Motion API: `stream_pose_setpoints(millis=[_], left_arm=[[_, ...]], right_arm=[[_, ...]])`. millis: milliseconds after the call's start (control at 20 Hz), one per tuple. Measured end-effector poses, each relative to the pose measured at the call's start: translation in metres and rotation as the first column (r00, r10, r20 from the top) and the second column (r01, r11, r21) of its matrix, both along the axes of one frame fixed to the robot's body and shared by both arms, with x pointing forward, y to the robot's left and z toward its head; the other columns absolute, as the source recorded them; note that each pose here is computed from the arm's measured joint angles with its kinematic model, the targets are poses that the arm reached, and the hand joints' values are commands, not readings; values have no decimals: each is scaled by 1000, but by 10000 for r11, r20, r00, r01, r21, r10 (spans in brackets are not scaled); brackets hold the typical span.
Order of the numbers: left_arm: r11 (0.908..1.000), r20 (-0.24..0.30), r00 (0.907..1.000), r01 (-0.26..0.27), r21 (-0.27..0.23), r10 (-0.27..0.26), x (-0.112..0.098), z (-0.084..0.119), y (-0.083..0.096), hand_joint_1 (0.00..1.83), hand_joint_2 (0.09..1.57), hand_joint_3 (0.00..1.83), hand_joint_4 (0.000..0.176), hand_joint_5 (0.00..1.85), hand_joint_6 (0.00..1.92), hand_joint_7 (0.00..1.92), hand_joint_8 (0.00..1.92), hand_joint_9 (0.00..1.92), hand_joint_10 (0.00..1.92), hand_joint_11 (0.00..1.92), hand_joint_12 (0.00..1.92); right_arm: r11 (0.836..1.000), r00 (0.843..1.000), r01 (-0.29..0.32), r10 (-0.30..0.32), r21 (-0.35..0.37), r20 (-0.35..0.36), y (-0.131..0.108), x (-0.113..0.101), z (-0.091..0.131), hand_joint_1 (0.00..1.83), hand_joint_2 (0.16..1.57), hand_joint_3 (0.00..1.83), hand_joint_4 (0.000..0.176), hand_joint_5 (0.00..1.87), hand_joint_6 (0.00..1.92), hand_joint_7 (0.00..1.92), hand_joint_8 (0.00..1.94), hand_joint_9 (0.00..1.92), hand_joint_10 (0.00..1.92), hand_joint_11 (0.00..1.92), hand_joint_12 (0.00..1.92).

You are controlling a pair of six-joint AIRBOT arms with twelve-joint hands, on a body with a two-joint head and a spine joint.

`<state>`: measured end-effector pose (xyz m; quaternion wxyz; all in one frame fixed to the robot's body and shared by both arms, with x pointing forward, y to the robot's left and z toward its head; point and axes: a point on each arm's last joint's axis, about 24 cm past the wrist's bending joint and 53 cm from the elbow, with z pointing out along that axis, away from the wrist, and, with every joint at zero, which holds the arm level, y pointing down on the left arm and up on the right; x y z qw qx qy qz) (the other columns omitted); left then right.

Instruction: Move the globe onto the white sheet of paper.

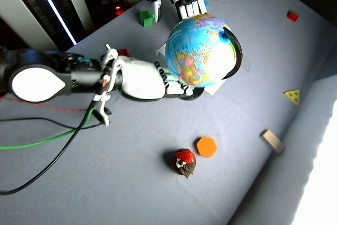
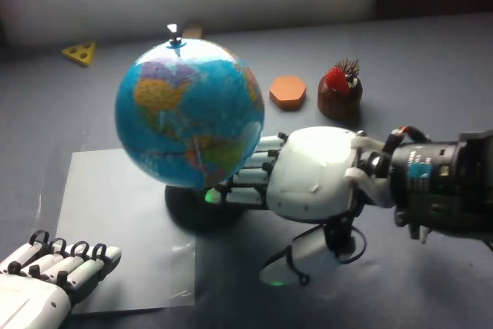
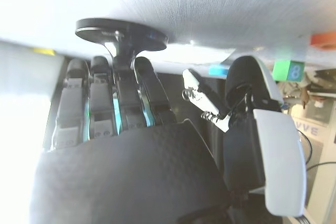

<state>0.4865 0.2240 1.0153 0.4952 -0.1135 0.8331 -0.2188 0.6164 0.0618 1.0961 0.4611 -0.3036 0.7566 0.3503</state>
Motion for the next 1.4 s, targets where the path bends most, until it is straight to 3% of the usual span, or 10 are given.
stream_pose_setpoints(millis=[150,300,500,750,850,1000,1150,1200,1400], left_arm=[[10000,-16,10000,-1,-18,1,0,0,-1,0,1201,0,0,141,0,203,1,161,3,0,488],[10000,-78,10000,-10,-59,10,-2,-1,-2,0,1188,0,0,127,0,168,0,156,2,0,484],[10000,-104,9999,-72,-68,71,-3,-1,-1,0,1189,0,0,132,3,221,8,234,17,0,798],[9999,-200,9997,-137,10,137,-5,-4,3,0,1199,2,0,173,3,237,2,169,2,0,605],[9999,-255,9996,-147,2,147,-6,-5,3,0,1199,1,0,137,0,217,0,149,0,0,545],[9999,-254,9995,-161,6,161,-6,-5,3,0,1195,0,0,152,6,223,3,188,11,0,669],[9998,-322,9993,-183,57,185,-7,-7,5,0,1195,0,0,151,1,225,0,200,7,0,632],[9998,-313,9993,-182,56,184,-7,-7,5,0,1194,0,0,131,1,230,2,232,14,0,699],[9998,-321,9993,-186,43,188,-7,-7,5,0,1193,0,0,151,6,257,5,258,11,0,704]], right_arm=[[9998,9998,-196,197,-49,27,16,-6,0,0,1157,0,0,0,0,0,0,18,5,0,0],[9987,9987,-500,500,49,74,37,-15,4,0,1161,0,0,0,0,0,0,18,5,0,0],[9967,9970,-768,766,256,104,60,-20,12,0,1161,0,0,0,0,0,0,18,5,0,0],[9961,9968,-800,799,378,34,69,-20,18,0,1158,0,0,0,0,0,0,19,5,0,0],[9964,9971,-757,758,378,-5,66,-20,19,0,1158,0,0,0,0,0,0,20,5,0,0],[9979,9985,-547,546,336,45,50,-16,22,0,1158,0,0,0,0,0,0,22,6,0,0],[9987,9991,-417,416,288,36,33,-17,22,0,1158,0,0,0,0,0,0,24,7,0,0],[9988,9992,-406,406,268,24,31,-18,21,0,1159,0,0,0,0,0,0,23,6,0,0],[9997,9989,-173,181,191,-423,8,-28,13,0,1169,1,0,0,0,0,0,20,5,0,0]])
